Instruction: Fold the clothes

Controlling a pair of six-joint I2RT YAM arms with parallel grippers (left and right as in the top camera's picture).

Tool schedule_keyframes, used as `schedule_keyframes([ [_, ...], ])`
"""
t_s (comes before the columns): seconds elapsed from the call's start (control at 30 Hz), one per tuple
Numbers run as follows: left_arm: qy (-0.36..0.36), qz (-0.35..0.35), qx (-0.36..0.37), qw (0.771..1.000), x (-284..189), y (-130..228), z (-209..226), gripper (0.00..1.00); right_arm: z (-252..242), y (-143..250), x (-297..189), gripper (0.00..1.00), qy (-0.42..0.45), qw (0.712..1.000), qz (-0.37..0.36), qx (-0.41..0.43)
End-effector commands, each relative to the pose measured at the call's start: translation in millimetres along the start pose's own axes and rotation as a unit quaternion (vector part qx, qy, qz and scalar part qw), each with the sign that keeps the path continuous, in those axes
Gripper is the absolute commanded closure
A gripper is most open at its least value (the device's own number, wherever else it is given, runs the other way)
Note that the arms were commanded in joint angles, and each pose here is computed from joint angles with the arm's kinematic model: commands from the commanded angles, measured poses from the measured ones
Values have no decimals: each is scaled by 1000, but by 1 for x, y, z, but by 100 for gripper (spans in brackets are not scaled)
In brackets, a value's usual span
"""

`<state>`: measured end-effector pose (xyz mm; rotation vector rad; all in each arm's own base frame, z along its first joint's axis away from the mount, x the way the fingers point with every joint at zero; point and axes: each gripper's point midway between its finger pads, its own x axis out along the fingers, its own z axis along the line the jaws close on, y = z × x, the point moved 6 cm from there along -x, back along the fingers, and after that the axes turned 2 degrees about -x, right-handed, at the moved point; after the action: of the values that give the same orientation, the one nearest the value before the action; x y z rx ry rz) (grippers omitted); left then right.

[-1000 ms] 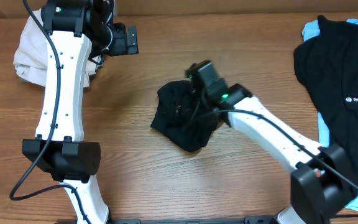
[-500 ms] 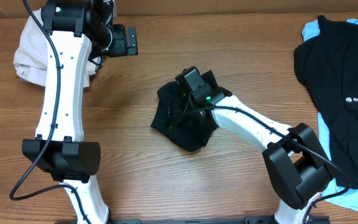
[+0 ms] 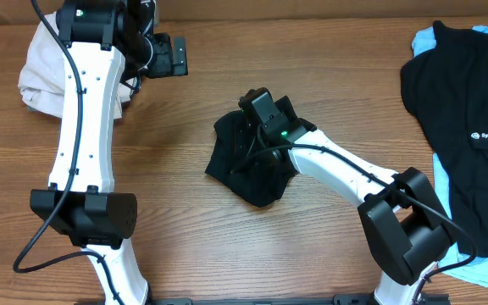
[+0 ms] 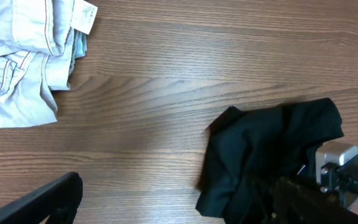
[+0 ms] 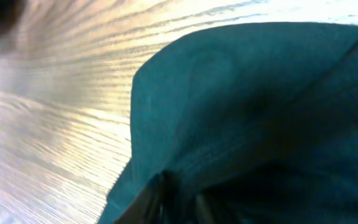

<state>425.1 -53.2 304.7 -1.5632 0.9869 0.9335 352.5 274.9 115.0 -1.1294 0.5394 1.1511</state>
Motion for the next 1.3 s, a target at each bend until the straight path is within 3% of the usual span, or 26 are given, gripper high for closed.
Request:
schedule_keyframes([
  [0.0,-3,-1,14,1000,-2,2,-1,0,2,-6,-6,96,0,1000,-9,2],
  [0.17,-3,0,20,1000,-2,2,-1,0,-11,-8,-30,96,22,1000,11,19],
  [0.43,-38,-5,27,999,-2,1,7,0,-58,-20,-126,96,85,991,77,70],
  [0.6,-38,-6,27,999,-2,1,7,0,-93,-6,-136,96,117,979,127,105],
  [0.8,-40,-6,27,999,-2,1,7,0,-116,14,-125,89,152,970,154,113],
  [1.07,-41,0,27,999,0,2,8,0,-178,7,-142,88,201,953,131,187],
  [1.13,-42,4,27,999,1,4,8,0,-192,9,-150,81,201,946,134,215],
  [1.23,-42,8,27,999,3,5,8,0,-200,16,-153,43,178,943,151,237],
  [1.27,-42,10,27,999,4,5,8,0,-200,19,-152,37,165,944,158,239],
])
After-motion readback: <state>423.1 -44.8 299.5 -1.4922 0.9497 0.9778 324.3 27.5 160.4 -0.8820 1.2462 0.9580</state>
